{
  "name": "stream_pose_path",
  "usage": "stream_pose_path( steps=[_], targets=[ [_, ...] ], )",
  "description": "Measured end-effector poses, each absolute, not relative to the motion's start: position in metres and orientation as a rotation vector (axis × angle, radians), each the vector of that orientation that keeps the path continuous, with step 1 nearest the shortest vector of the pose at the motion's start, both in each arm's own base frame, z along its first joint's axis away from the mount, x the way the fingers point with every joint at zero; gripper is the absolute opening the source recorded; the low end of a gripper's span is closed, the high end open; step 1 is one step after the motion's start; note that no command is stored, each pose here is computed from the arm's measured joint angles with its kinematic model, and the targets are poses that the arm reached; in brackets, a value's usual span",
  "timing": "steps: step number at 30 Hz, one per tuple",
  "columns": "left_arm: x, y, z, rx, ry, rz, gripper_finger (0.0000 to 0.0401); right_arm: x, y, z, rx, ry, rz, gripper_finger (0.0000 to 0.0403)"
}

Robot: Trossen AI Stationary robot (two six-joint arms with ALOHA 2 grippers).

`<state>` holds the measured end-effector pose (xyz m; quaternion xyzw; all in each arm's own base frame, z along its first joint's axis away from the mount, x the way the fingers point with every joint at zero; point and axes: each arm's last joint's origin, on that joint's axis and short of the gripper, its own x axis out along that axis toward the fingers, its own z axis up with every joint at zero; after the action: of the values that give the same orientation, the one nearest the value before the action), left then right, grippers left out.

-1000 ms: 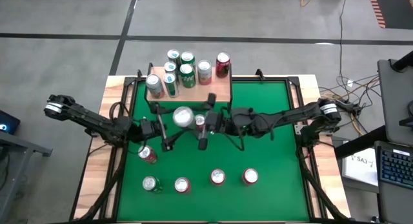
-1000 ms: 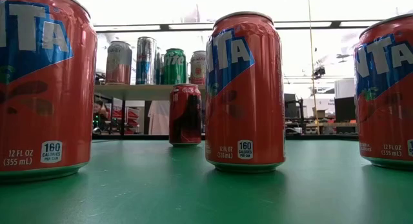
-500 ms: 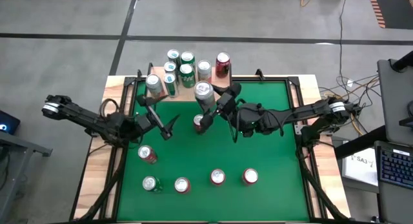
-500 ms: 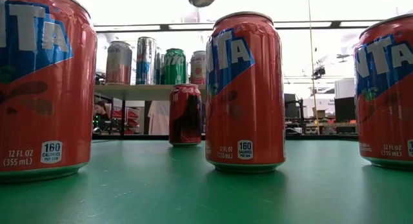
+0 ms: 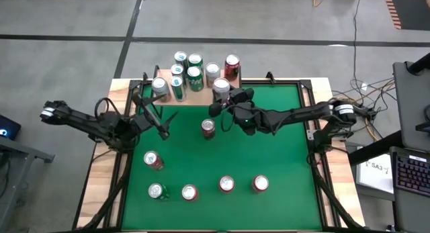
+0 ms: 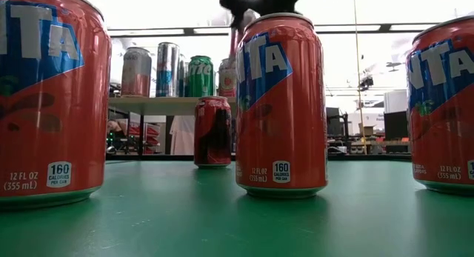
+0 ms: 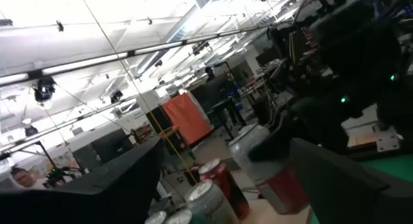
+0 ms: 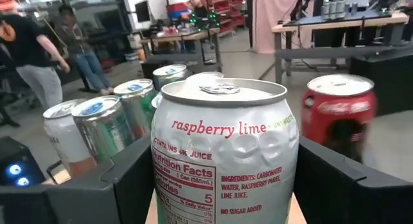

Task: Place canned beverage on shelf
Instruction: Put the white and red can on the shelf

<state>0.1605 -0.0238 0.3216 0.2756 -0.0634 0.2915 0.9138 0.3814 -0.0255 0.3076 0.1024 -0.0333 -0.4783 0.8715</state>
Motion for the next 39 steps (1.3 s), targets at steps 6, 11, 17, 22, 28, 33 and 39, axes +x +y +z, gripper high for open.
stream_pose_path(
  steps=[6,11,17,22,28,33,39],
  targets=[
    [0.153,-0.022,0.324,0.577,-0.156,0.602,0.0319,0.407,-0.028,0.283,0.154,-0.076,-1.028,0.0278],
    [0.151,-0.021,0.324,0.589,-0.152,0.599,0.0319,0.420,-0.028,0.281,0.122,-0.076,-1.092,0.0286],
    [0.151,-0.021,0.323,0.595,-0.149,0.600,0.0319,0.428,-0.031,0.273,0.082,-0.043,-1.141,0.0288],
    [0.150,-0.021,0.323,0.595,-0.143,0.614,0.0319,0.428,-0.035,0.268,0.091,-0.046,-1.160,0.0289],
    [0.150,-0.021,0.323,0.595,-0.143,0.615,0.0319,0.431,-0.038,0.258,0.085,-0.040,-1.198,0.0289],
    [0.150,-0.021,0.324,0.595,-0.144,0.615,0.0319,0.433,-0.043,0.251,0.089,-0.037,-1.216,0.0290],
    [0.150,-0.021,0.323,0.596,-0.143,0.614,0.0319,0.433,-0.050,0.250,0.095,-0.039,-1.232,0.0290]
  ],
)
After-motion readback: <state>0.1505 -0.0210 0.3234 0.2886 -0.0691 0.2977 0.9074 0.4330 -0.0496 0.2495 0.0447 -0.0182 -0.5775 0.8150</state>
